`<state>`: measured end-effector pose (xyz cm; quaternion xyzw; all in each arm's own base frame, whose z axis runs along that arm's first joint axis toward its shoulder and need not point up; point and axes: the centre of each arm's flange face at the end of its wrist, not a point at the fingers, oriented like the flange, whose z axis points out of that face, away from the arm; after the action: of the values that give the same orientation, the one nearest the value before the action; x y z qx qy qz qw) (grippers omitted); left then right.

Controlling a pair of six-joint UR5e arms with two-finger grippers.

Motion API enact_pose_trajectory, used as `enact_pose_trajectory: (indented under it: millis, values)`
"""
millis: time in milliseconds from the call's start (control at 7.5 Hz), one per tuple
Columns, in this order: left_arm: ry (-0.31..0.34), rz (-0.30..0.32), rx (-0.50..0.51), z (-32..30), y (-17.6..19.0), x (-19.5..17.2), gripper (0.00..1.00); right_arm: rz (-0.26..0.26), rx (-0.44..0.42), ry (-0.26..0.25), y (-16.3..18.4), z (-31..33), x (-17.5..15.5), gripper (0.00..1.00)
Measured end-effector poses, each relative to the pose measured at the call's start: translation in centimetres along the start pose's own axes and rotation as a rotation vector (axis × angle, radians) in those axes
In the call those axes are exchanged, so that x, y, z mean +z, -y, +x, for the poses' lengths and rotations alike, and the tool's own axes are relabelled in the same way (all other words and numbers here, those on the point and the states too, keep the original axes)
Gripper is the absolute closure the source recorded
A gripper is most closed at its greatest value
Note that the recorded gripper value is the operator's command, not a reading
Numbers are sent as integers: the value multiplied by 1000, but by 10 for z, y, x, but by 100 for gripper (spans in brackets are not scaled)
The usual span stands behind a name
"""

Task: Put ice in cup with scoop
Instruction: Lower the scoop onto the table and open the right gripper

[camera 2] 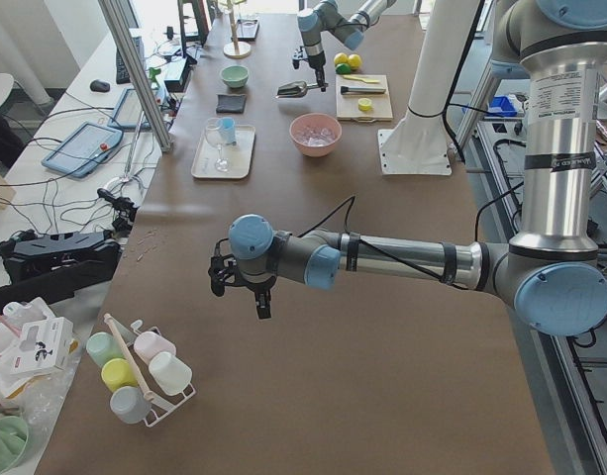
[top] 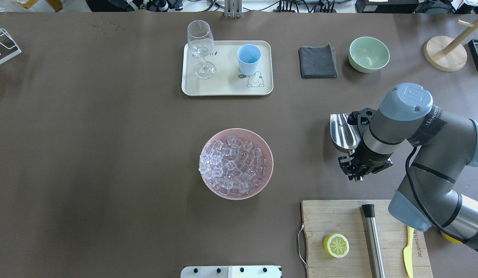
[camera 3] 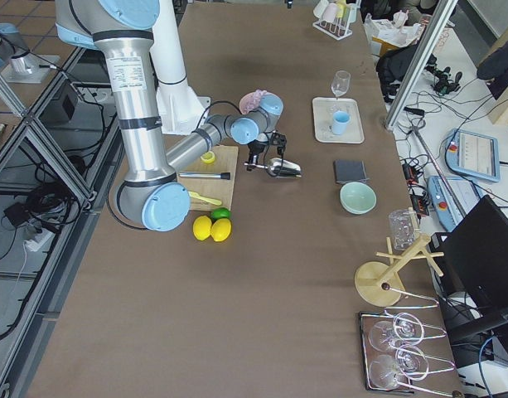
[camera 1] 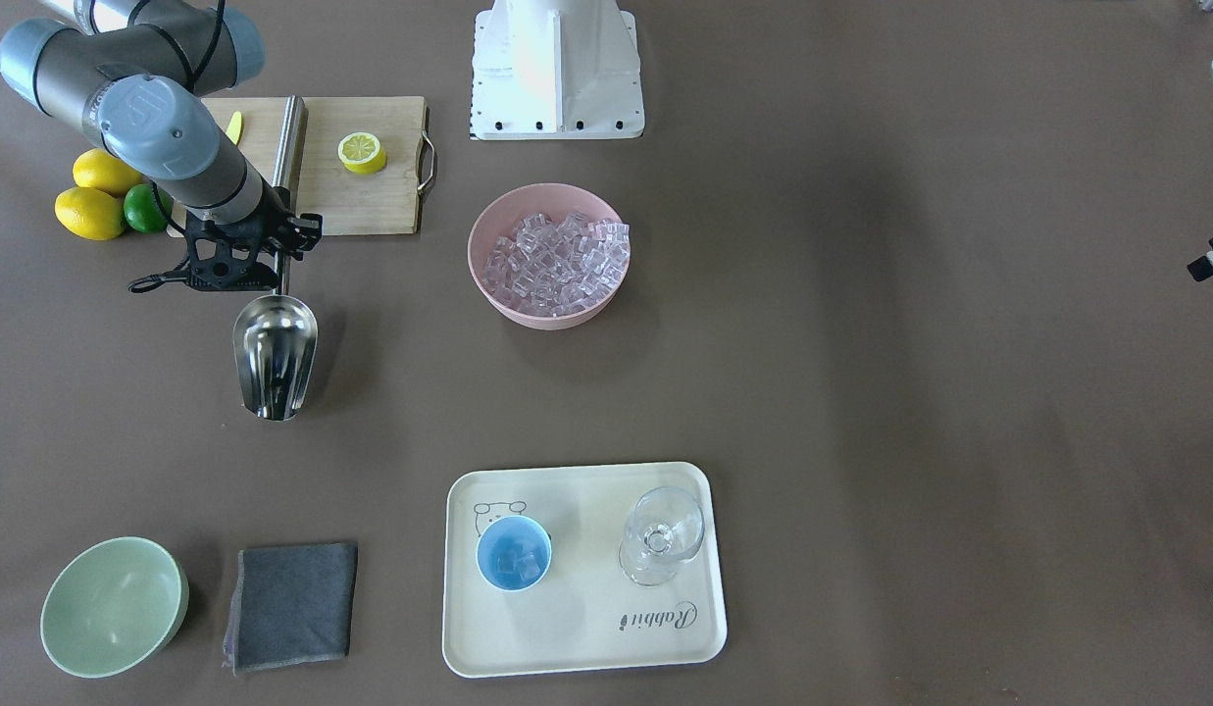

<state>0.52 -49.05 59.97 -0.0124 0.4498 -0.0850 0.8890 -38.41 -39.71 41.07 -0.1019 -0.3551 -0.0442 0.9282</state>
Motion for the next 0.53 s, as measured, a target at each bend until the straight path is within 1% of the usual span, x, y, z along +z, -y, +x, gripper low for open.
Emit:
enact_pose_trajectory:
  millis: [533]
  values:
    - [0,0,-1,0,0,0,3,16,-4,-9,3,0,8,100]
